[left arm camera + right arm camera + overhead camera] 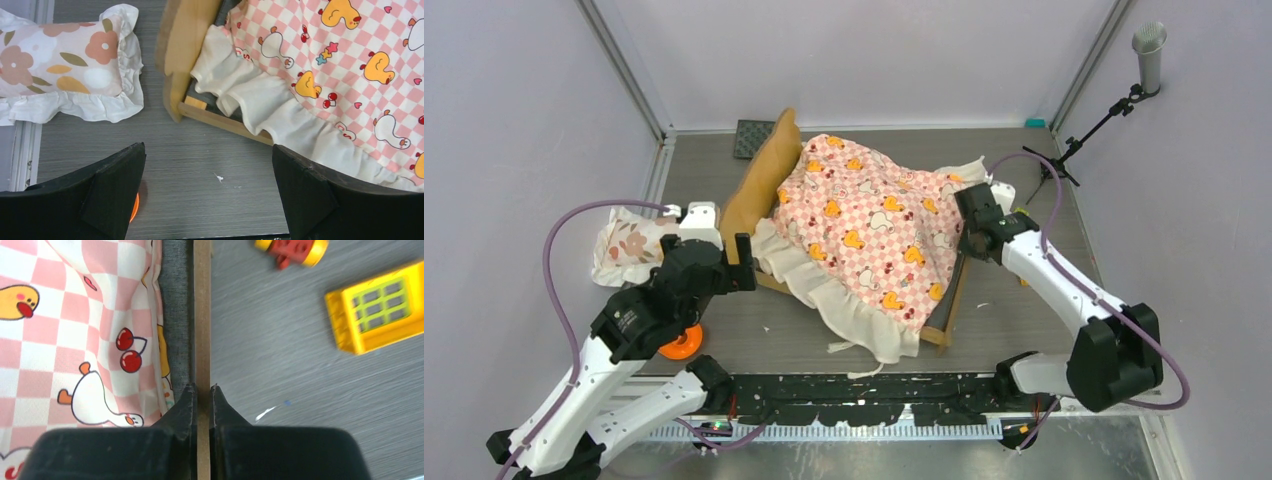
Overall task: Set up the pet bed
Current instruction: Adjust the bed frame at the center of the board.
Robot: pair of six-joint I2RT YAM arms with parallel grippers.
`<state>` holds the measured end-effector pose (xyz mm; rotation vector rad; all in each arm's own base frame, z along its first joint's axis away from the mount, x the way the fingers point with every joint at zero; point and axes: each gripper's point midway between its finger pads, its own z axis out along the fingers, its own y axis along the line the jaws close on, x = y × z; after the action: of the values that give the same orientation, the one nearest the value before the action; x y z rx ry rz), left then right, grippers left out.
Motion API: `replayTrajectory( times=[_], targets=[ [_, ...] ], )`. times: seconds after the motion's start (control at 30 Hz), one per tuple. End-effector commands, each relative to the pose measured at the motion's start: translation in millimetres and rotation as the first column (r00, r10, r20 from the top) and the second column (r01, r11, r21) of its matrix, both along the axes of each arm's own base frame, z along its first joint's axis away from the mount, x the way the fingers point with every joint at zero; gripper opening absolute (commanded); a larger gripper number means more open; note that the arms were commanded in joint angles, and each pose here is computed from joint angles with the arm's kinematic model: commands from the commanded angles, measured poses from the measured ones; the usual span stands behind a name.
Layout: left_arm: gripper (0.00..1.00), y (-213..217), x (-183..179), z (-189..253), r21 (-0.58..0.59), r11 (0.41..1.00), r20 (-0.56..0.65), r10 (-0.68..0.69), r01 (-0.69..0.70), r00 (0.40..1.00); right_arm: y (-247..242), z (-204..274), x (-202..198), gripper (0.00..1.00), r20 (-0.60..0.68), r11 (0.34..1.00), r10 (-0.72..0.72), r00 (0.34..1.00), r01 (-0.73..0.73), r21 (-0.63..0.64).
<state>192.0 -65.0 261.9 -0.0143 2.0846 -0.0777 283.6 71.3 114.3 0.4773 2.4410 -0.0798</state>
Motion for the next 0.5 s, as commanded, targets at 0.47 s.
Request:
replayTrajectory(
  times=[0.47],
  targets=[
    [1.0,-11,12,52,0.079,0.992,0.044,-0.098,0.094,0.994,-35,48,173,0.01,0.134,0.978,0.188,0.973,-0.173,-0.115]
  ],
)
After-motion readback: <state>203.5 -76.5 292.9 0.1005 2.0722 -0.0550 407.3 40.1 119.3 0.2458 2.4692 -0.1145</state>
